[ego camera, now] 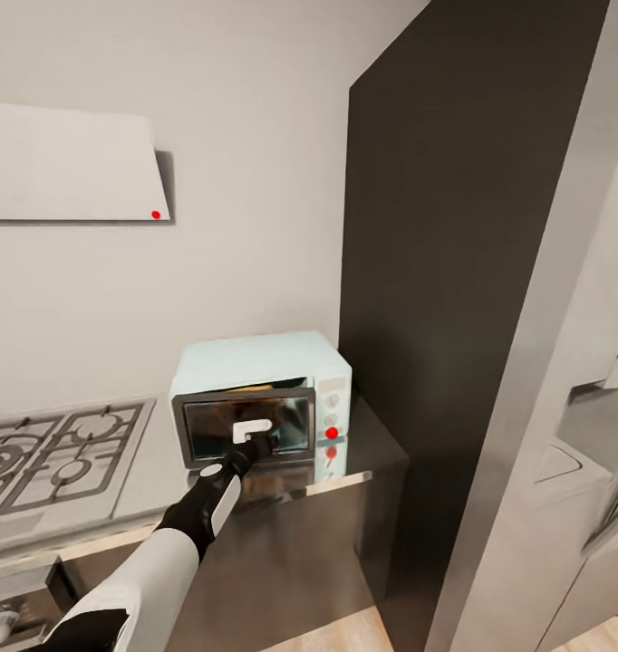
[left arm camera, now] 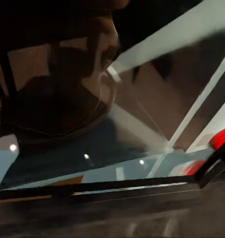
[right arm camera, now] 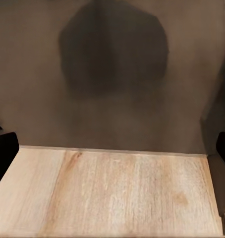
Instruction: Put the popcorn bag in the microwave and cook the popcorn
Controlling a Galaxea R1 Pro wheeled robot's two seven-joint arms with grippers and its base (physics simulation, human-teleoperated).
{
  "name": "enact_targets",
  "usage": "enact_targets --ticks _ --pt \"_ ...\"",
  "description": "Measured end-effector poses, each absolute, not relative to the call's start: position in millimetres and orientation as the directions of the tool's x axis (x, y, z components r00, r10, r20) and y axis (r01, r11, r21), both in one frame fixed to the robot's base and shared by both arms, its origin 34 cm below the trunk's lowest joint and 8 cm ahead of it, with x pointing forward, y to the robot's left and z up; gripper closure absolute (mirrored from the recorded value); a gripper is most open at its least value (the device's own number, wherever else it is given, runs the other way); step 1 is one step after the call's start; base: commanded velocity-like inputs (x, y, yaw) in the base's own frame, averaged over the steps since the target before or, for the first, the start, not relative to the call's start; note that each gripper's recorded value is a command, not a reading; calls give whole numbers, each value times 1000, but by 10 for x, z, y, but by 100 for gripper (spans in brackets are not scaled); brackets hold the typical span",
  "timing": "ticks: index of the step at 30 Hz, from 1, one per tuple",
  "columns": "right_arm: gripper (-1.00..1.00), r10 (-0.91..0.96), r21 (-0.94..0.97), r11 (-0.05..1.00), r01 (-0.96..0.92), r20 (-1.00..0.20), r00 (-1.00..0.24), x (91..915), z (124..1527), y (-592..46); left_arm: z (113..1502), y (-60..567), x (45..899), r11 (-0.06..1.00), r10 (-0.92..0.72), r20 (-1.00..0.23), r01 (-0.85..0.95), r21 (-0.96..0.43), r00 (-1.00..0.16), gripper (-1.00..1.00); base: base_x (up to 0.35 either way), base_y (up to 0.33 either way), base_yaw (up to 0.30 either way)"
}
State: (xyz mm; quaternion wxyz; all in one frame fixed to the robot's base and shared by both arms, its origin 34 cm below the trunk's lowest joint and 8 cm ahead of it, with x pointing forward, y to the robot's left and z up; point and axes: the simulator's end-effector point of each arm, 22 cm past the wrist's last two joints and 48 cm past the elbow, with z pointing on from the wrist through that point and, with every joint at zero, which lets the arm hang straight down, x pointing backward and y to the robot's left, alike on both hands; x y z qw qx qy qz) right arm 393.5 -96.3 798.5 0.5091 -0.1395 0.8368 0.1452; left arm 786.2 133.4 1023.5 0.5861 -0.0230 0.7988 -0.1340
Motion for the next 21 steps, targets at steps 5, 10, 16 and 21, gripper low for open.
enact_targets --ticks 5,10,16,21 --pt "-100 -86 100 919 -382 -893 -442 3952 7985 -964 10236 1331 7864 963 -194 -930 121 -242 -311 -100 14 -11 0" --pt "-100 -87 99 919 -382 -893 -441 3952 7986 -964 10240 1334 7864 963 -194 -930 120 -241 -311 -100 110 -94 0" --pt "-100 -89 101 919 -382 -888 -451 3922 7945 -963 10237 1331 7864 963 -194 -930 121 -241 -311 -100 30 -16 0" --pt "-100 -90 101 918 -383 -888 -451 3918 7943 -959 10237 1332 7863 963 -193 -930 121 -241 -311 -100 124 0 0"
